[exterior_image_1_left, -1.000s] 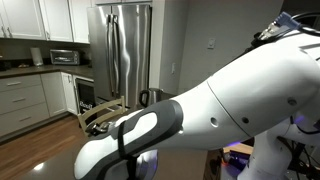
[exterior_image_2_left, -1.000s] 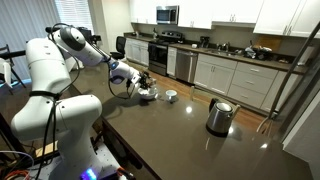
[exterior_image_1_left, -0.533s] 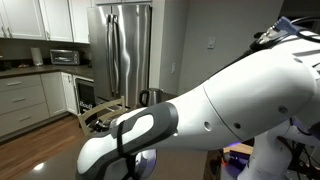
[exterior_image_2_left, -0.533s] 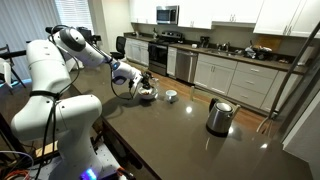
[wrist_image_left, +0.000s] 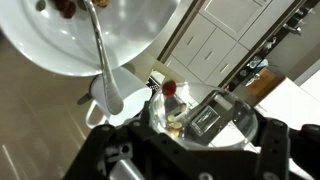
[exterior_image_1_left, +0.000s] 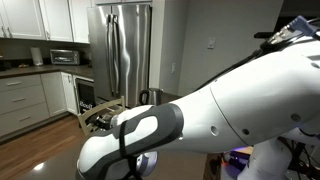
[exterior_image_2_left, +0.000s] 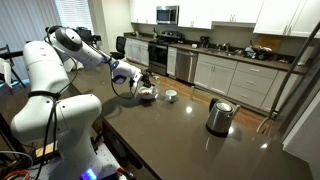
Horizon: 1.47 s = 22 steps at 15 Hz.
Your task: Pick up the small glass cup and pour its contents in the white bowl. Put the small glass cup back on the table.
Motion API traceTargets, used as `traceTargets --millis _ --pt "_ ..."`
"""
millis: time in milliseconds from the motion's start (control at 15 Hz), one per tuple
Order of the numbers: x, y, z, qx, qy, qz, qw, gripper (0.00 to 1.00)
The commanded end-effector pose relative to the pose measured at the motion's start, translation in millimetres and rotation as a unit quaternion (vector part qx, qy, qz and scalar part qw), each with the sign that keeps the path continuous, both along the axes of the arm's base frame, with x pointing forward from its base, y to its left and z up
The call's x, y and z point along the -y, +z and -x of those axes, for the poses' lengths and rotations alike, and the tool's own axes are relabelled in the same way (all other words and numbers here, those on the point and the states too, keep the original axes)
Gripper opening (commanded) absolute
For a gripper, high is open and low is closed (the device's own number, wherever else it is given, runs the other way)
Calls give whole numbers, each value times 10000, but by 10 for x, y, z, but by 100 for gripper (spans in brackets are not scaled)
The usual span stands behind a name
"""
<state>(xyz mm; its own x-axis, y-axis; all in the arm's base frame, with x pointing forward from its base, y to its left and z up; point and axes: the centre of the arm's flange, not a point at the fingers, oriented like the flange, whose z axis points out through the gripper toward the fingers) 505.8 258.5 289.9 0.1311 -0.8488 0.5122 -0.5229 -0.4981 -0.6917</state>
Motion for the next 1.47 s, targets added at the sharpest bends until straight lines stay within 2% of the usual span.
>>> traceTargets --millis 0,1400 --pt "-103 175 96 134 1 185 9997 57" --pt "-218 354 -80 575 118 485 9971 57"
